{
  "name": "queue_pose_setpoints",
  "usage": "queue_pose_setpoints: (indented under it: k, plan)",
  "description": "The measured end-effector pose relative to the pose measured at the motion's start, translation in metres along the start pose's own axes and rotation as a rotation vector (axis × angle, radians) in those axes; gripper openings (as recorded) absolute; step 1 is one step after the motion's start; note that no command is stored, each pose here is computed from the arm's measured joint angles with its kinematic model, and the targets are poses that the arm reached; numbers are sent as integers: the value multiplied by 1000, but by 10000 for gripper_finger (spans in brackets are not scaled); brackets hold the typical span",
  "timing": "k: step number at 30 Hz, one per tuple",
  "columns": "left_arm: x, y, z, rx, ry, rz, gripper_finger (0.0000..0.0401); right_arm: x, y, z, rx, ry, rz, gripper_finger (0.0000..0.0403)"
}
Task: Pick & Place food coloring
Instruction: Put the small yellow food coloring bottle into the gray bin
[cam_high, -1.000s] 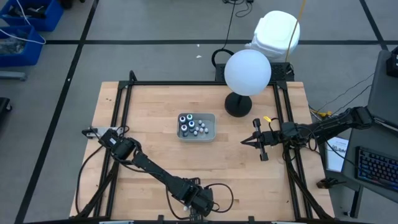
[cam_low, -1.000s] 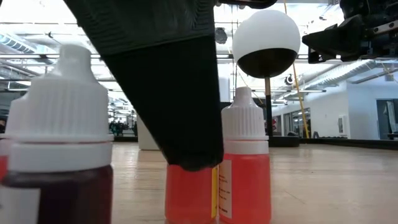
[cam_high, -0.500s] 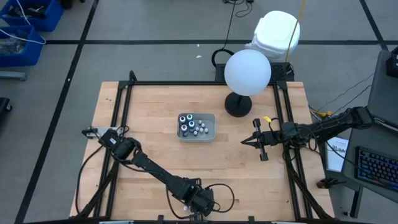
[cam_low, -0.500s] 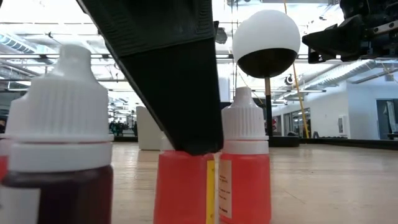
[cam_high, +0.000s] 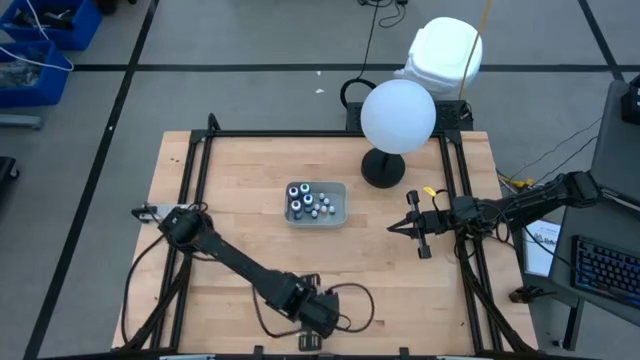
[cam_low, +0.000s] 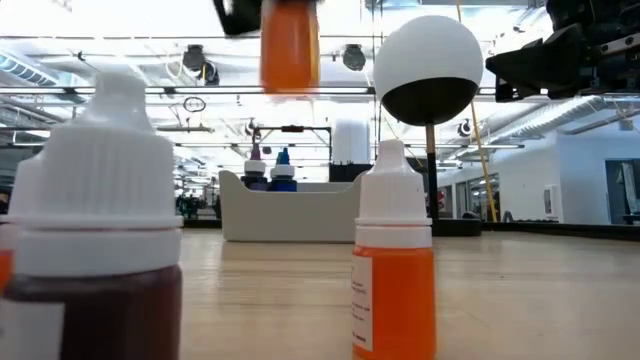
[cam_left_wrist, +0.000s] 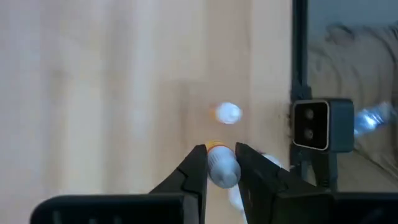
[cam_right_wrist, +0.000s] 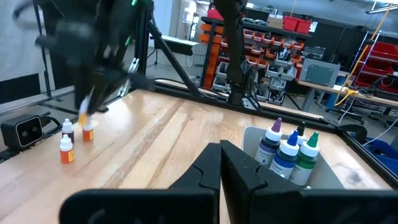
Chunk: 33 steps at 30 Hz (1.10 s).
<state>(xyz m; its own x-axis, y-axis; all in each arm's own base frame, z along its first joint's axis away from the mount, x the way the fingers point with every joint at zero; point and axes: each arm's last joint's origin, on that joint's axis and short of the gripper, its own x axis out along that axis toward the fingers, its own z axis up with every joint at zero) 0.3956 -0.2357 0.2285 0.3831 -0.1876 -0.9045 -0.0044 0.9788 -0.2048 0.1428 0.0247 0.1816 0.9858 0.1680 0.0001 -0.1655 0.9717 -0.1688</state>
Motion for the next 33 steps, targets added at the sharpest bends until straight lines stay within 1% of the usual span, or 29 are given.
queue_pose_setpoints:
  k: [2,4,7,10,12,15,18,22,24,28,30,33]
  plan:
    - [-28,3,2,1,-59,46,66,0,0,0,0,-1,0,0]
    - [-58,4,3,25,-126,67,66,0,0,0,0,1,0,0]
    - [-96,9,-1,79,-156,83,74,0,0,0,0,4,1,0]
    - [-121,19,-10,105,-138,160,74,0,0,0,0,3,0,0]
    - [-138,28,-16,91,-133,230,69,0,0,0,0,4,1,0]
    - [-154,44,-25,66,-125,283,66,0,0,0,0,4,1,0]
    - [-158,58,-38,53,-121,293,71,0,0,0,0,5,1,0]
    - [-157,85,-66,17,-139,281,74,0,0,-1,-1,9,0,0]
    - [-149,98,-82,-4,-187,250,71,0,0,-1,-8,10,-1,0]
    - [-126,122,-116,-48,-255,128,68,0,0,-2,-12,25,1,0]
    - [-114,137,-131,-93,-237,106,70,0,0,-4,-12,38,3,0]
    - [-102,157,-147,-183,-192,112,73,0,1,-6,-25,61,6,0]
